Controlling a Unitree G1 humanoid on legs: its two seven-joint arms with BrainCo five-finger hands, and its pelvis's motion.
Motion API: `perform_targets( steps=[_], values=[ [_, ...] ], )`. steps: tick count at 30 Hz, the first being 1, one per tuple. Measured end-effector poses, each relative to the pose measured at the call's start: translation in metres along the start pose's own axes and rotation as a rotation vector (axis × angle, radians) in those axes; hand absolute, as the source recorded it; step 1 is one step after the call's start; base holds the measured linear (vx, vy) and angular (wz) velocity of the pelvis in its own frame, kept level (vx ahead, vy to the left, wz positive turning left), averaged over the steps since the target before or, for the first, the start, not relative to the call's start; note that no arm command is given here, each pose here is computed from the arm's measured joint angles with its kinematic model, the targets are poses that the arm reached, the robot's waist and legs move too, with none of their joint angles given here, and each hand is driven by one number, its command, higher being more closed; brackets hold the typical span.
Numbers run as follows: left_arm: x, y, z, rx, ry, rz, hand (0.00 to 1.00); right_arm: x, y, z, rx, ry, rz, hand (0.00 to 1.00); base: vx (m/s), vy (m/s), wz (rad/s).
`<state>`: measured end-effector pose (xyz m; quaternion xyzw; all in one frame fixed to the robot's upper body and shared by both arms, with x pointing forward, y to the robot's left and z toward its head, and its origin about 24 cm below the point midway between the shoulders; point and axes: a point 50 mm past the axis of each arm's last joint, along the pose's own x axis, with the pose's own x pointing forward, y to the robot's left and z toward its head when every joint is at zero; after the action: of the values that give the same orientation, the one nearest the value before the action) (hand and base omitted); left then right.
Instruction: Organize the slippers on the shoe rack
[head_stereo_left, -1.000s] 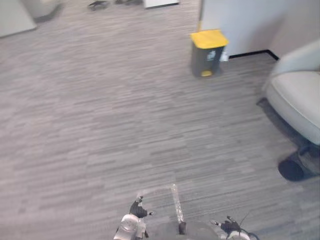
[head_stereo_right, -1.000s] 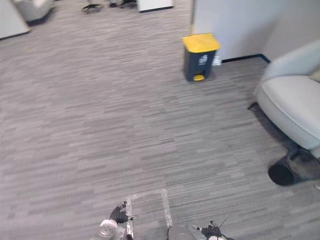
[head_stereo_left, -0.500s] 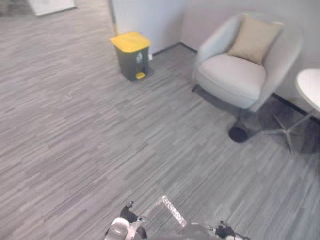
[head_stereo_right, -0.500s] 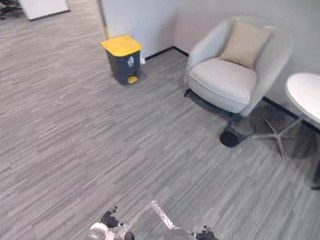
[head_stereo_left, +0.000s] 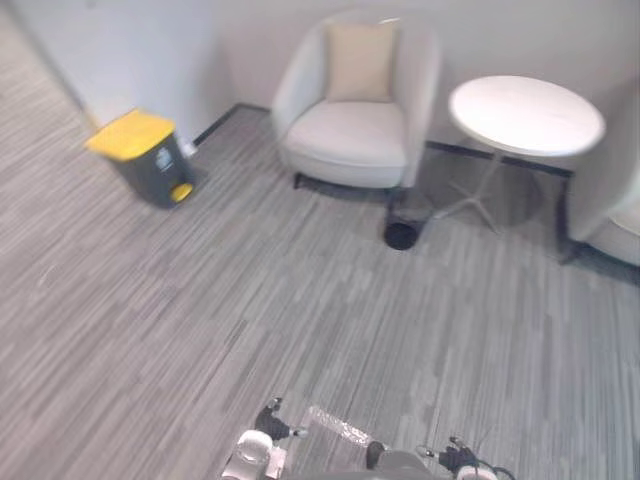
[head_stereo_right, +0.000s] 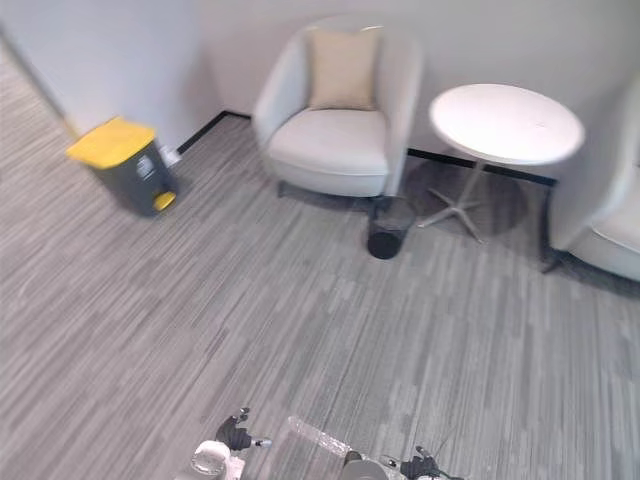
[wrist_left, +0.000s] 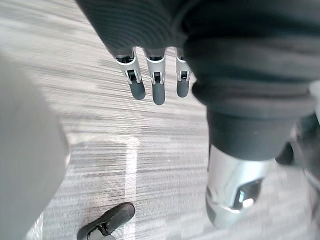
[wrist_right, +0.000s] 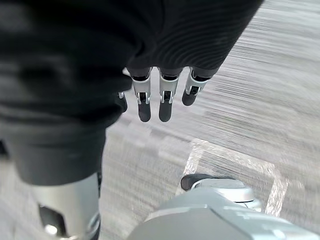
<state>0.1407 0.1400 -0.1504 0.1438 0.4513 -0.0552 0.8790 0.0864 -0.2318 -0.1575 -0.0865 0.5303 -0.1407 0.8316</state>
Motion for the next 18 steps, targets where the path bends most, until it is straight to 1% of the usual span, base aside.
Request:
perform_targets(
  steps=[2, 5, 8, 10, 13, 18],
  values=[
    [0.001, 0.004, 0.001, 0.004, -0.003, 0.009, 0.00, 0.000, 0.001, 0.000, 0.003, 0.002, 0.001, 0.00, -0.12, 0.146, -0.90],
    [-0.001, 0.012, -0.009, 0.012, 0.025, 0.029, 0.00, -0.003, 0.009, -0.009, 0.028, 0.034, 0.016, 0.00, -0.10, 0.116, -0.79],
    [-0.001, 0.018, -0.010, 0.014, 0.029, 0.041, 0.00, -0.002, 0.011, -0.002, 0.033, 0.016, 0.010, 0.00, 0.06, 0.010, -0.70],
    [0.000, 0.019, -0.008, 0.022, 0.025, 0.042, 0.00, -0.003, 0.010, -0.006, 0.032, 0.026, 0.009, 0.00, 0.08, -0.066, -0.07],
    [0.001, 0.012, -0.004, 0.013, 0.015, 0.022, 0.00, -0.001, 0.005, -0.003, 0.034, 0.018, -0.004, 0.00, 0.00, -0.060, -0.03],
    [-0.001, 0.013, -0.012, 0.014, 0.041, 0.019, 0.00, -0.001, 0.007, -0.006, 0.030, 0.032, 0.006, 0.00, -0.05, -0.061, -0.17]
  ],
)
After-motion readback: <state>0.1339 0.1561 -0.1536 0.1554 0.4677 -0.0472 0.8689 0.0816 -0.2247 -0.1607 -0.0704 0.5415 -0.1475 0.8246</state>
